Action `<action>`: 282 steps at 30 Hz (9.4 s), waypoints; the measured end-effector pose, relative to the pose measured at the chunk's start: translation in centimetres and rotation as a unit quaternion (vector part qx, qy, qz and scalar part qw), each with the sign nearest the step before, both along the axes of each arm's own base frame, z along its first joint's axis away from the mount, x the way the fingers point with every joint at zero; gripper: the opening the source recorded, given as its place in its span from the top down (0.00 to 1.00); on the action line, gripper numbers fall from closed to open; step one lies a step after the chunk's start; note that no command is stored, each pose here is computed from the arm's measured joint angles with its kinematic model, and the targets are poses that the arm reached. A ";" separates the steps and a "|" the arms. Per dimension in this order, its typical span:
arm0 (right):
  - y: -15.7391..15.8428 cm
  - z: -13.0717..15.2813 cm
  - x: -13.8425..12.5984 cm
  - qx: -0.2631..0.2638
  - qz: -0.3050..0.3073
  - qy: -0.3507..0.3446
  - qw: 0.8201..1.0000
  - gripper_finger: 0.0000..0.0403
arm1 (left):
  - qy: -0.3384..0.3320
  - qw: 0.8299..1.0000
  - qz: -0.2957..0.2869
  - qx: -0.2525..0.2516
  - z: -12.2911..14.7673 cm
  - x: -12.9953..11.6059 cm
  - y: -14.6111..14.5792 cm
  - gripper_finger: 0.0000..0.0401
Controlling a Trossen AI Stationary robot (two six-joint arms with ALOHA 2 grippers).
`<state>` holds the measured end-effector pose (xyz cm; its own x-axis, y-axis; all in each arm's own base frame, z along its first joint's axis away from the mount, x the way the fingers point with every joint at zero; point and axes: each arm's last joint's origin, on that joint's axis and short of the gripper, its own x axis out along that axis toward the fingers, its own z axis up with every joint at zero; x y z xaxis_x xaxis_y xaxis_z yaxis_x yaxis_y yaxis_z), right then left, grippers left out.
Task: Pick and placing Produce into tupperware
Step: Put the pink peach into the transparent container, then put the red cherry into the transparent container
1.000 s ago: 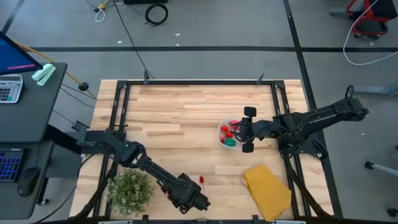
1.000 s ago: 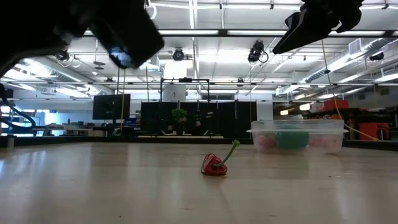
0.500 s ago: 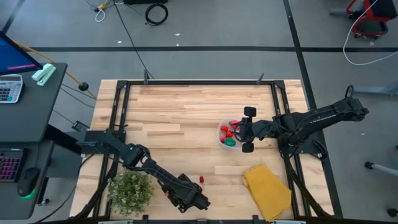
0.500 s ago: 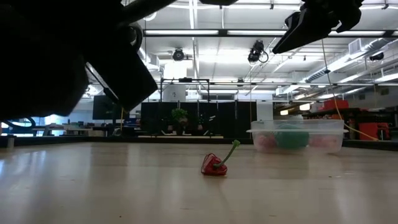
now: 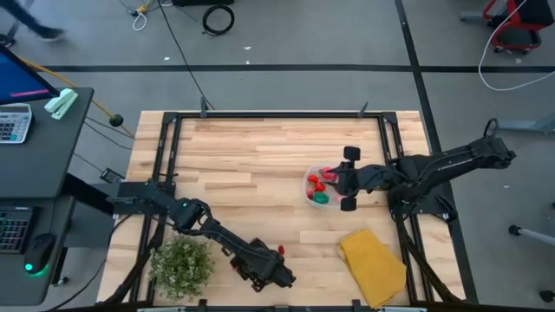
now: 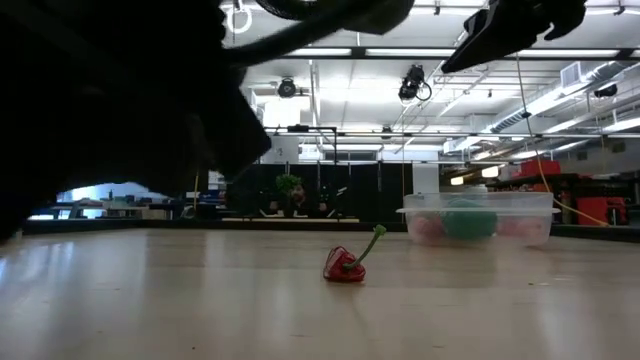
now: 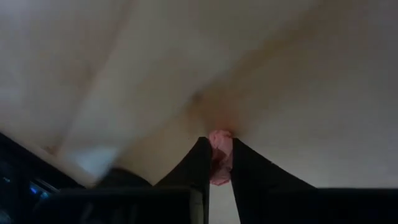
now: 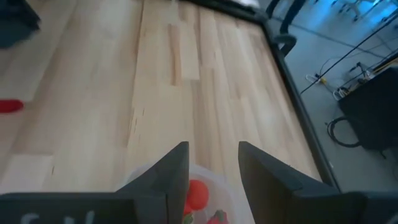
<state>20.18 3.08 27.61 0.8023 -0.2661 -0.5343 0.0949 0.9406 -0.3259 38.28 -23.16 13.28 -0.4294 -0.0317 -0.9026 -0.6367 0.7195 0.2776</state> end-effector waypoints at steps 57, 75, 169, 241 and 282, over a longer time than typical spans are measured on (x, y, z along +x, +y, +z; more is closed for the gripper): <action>-1.3 0.9 -6.0 0.111 -0.085 -0.009 0.990 0.64 | -0.586 0.771 -0.124 0.218 2.7 15.1 20.8 0.83; -1.3 0.7 -5.8 0.108 -0.085 -0.002 0.991 0.64 | -0.598 0.774 -0.135 0.159 5.3 15.2 19.3 0.55; -1.3 0.3 -6.2 0.128 -0.110 0.015 0.986 0.64 | -0.296 0.932 -0.191 0.084 1.5 9.2 7.3 0.50; -1.3 0.3 -6.2 0.128 -0.110 0.016 0.986 0.64 | -0.284 0.937 -0.171 0.108 1.1 10.7 9.8 0.98; -1.3 0.3 -6.2 0.122 -0.105 0.017 0.987 0.64 | -0.460 0.816 -0.209 0.281 6.6 15.2 15.1 1.00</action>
<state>14.02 1.74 27.95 0.7235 -0.2847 -0.6289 0.2895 0.9522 -0.0979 53.43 -8.06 19.91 0.5707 0.4744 -0.6703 -0.4937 0.8504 0.1816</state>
